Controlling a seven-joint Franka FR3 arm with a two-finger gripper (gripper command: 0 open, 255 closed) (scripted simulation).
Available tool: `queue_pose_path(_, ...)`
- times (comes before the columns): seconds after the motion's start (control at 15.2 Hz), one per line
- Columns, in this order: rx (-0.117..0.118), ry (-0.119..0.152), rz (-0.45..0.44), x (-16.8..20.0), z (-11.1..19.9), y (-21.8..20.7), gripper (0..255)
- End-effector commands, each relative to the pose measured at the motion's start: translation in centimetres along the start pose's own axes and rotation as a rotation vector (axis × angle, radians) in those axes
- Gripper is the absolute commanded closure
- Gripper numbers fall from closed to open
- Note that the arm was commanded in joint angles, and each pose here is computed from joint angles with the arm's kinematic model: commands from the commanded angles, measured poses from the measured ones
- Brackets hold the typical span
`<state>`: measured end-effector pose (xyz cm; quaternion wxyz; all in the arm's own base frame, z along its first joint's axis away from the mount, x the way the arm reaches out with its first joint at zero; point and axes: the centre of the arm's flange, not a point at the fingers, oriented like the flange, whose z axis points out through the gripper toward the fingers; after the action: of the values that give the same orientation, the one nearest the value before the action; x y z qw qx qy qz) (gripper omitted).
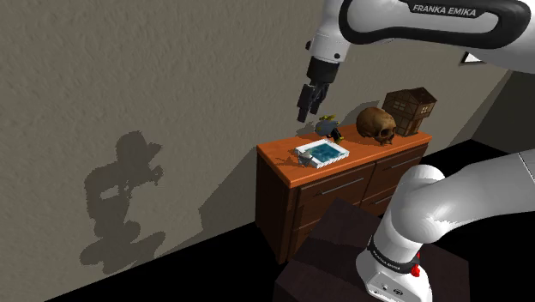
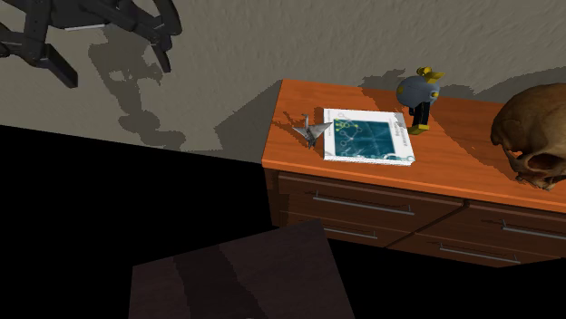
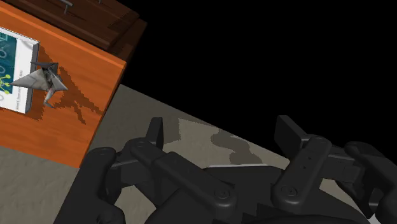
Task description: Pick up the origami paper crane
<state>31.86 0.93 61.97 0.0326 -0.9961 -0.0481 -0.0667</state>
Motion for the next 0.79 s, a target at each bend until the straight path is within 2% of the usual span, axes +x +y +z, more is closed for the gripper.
queue_pose_path(0.0, 0.0, 0.0, 0.0, 0.0, 0.0, 0.0, 0)
queue_pose_path(0.73, 0.027, -0.057, -0.265, 0.2, 9.2, 11.5, 0)
